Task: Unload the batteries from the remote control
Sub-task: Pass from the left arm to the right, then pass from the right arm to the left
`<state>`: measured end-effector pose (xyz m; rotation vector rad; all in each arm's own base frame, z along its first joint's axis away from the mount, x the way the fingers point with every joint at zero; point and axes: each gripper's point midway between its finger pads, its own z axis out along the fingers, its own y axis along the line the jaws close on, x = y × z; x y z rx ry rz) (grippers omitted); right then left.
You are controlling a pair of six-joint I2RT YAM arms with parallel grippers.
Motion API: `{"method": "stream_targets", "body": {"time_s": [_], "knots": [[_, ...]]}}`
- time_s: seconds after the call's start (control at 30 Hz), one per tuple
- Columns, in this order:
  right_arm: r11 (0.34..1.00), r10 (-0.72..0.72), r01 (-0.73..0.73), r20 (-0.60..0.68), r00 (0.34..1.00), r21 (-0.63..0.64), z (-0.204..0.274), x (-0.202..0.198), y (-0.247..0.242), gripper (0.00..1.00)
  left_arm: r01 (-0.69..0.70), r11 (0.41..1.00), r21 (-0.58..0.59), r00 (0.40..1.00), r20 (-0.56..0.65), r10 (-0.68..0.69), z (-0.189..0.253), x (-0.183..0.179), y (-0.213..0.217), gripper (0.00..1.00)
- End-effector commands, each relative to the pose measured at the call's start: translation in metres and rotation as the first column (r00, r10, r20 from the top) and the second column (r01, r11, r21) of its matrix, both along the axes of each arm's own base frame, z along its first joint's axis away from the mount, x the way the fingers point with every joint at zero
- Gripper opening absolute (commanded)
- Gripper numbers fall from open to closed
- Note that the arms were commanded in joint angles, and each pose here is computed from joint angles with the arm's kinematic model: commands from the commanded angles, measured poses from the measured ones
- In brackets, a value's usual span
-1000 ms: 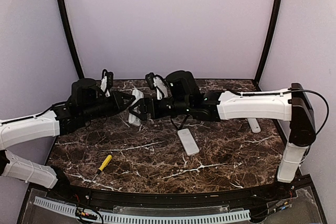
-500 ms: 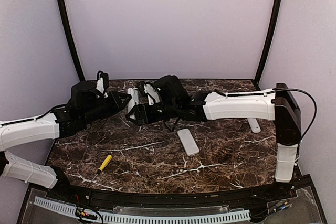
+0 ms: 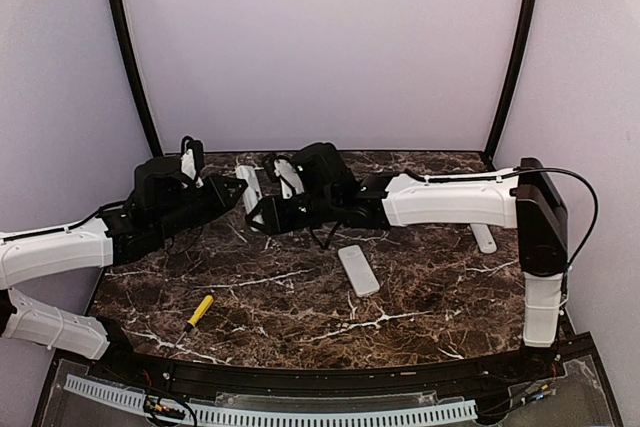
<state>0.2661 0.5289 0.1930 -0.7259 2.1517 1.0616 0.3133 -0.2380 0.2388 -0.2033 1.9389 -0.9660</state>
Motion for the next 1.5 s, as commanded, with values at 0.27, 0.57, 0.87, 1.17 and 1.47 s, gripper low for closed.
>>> {"method": "stream_targets", "body": {"time_s": [0.27, 0.57, 0.87, 1.17, 1.47], "knots": [[0.999, -0.038, 0.033, 0.137, 0.99, 0.04, 0.016, 0.016, -0.014, 0.26, 0.154, 0.988, -0.015, 0.986, -0.056, -0.154, 0.012, -0.025, -0.016, 0.64], [0.993, 0.095, -0.067, 0.307, 0.947, -0.1, 0.01, 0.001, -0.043, 0.24, 0.32, 0.946, -0.044, 0.917, -0.235, -0.321, 0.008, -0.034, -0.013, 0.88], [0.95, 0.248, -0.154, 0.355, 0.901, -0.272, -0.012, -0.026, -0.064, 0.23, 0.482, 0.873, -0.076, 0.827, -0.29, -0.482, 0.017, -0.042, -0.033, 0.9], [0.927, 0.304, -0.169, 0.408, 0.861, -0.334, -0.013, -0.033, -0.063, 0.23, 0.468, 0.882, -0.063, 0.801, -0.392, -0.453, -0.011, -0.04, -0.03, 0.72], [0.901, 0.363, -0.189, 0.438, 0.823, -0.39, -0.018, -0.04, -0.064, 0.23, 0.469, 0.88, -0.079, 0.779, -0.433, -0.453, -0.024, -0.04, -0.031, 0.55]]}}
